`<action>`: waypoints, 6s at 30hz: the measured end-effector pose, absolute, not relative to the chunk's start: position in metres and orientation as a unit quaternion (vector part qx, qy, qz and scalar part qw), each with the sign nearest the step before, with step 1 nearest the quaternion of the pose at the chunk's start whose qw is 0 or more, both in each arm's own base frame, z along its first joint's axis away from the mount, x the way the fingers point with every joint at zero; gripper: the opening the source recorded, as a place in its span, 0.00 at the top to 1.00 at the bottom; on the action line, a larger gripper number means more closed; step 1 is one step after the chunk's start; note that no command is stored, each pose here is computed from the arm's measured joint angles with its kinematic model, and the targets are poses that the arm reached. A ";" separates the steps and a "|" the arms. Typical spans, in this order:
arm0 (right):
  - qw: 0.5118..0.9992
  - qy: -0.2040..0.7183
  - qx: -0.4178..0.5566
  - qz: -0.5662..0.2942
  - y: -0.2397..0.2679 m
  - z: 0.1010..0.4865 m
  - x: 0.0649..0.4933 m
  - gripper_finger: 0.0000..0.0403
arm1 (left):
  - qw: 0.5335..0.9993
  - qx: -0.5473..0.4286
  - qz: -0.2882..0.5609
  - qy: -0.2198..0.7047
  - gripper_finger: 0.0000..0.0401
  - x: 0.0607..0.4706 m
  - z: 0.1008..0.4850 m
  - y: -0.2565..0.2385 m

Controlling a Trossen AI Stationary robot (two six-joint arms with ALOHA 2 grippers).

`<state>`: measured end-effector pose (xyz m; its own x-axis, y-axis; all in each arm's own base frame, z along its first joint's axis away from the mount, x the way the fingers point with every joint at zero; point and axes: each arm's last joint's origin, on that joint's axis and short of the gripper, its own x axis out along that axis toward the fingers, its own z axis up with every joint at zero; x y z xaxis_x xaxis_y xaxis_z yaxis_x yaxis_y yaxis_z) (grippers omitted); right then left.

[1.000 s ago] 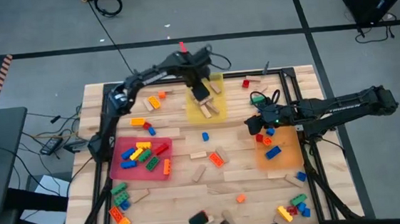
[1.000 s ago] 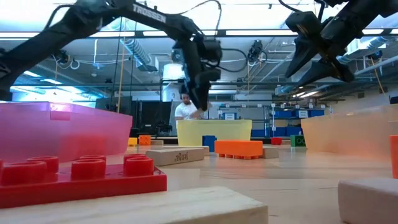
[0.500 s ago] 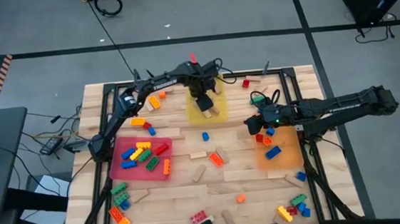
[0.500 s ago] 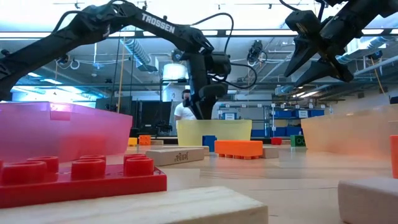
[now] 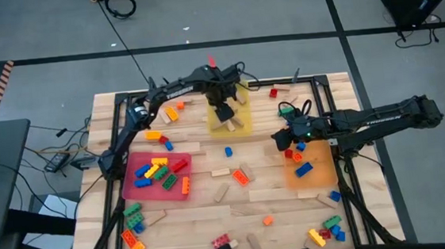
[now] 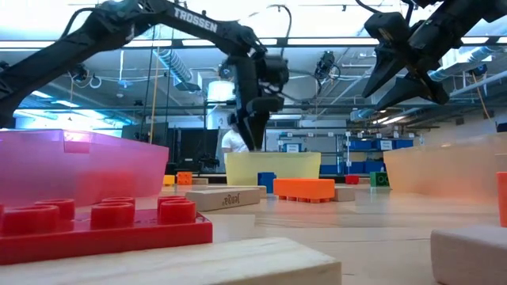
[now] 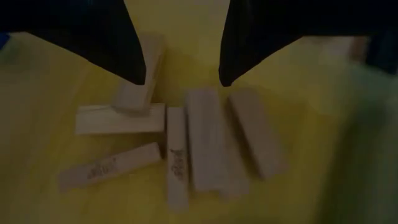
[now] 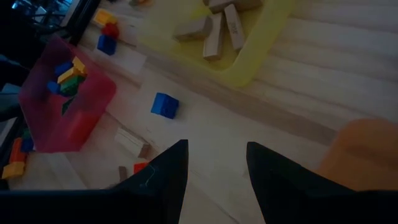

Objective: Sort blocks by size
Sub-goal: Put the 1 stud blue game piece into the orange bin

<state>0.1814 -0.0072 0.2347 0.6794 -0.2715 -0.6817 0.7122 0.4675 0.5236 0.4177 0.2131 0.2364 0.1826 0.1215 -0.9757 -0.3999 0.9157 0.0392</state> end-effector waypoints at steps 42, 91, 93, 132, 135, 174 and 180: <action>0.856 0.294 0.325 -0.273 -0.008 0.235 0.181 0.56 | 0.573 -0.439 0.481 0.498 0.47 0.235 0.249 0.137; 0.862 0.307 0.312 -0.253 -0.005 0.234 0.181 0.56 | 0.491 -0.555 0.489 0.460 0.66 0.214 0.149 0.111; 0.863 0.307 0.312 -0.253 -0.005 0.234 0.181 0.56 | 0.503 -0.554 0.483 0.454 0.69 0.216 0.149 0.112; 0.950 0.209 0.126 -0.196 -0.013 0.254 0.207 0.56 | 0.762 -0.490 0.295 0.305 0.75 0.297 0.285 0.134; 0.967 0.170 0.067 -0.177 -0.014 0.259 0.218 0.54 | 0.794 -0.500 0.227 0.262 0.75 0.307 0.296 0.136; 0.981 -0.013 -0.129 -0.142 -0.027 0.250 0.285 0.24 | 0.823 -0.536 -0.026 0.183 0.75 0.354 0.309 0.110; 0.981 -0.013 -0.129 -0.143 -0.027 0.250 0.285 0.29 | 0.808 -0.559 -0.060 0.172 0.75 0.374 0.293 0.112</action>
<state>0.2847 -0.0269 0.2497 0.9589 -0.2769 0.0617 0.2834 0.9259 -0.2497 0.3737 0.1116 0.2931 0.9334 -0.2900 -0.2115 -0.0957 0.3667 -0.9254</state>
